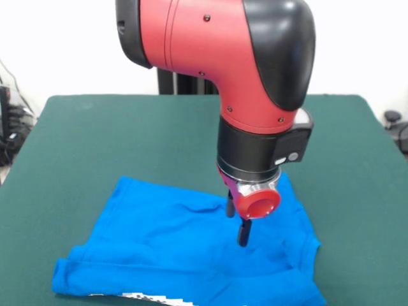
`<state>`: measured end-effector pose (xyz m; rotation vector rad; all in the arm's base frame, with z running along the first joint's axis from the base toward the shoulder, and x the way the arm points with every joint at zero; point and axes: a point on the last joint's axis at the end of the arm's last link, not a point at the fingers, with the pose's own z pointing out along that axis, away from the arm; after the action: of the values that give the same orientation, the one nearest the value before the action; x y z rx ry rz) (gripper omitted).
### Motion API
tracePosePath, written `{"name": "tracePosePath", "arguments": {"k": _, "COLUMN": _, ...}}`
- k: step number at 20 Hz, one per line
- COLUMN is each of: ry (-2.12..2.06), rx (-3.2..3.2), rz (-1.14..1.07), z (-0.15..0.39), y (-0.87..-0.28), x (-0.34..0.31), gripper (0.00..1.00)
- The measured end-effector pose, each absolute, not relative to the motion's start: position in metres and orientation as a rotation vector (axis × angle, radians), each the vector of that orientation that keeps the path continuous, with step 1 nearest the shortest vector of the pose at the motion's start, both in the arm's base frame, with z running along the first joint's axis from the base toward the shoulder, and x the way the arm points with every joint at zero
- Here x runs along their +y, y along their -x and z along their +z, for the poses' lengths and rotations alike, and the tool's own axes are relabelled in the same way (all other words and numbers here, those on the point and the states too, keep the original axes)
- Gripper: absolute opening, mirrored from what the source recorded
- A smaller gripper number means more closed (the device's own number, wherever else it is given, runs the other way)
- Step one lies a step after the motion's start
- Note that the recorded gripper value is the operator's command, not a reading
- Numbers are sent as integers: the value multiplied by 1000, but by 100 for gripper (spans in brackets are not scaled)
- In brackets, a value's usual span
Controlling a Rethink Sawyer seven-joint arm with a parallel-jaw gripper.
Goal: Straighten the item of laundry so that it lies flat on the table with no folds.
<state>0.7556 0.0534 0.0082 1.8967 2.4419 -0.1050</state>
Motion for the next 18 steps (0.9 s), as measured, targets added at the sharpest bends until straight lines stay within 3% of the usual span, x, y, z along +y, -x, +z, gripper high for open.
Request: {"name": "tracePosePath", "arguments": {"k": 18, "ry": -1842, "rx": 2516, "rz": -71, "z": 20, "y": -743, "x": 61, "gripper": 100}}
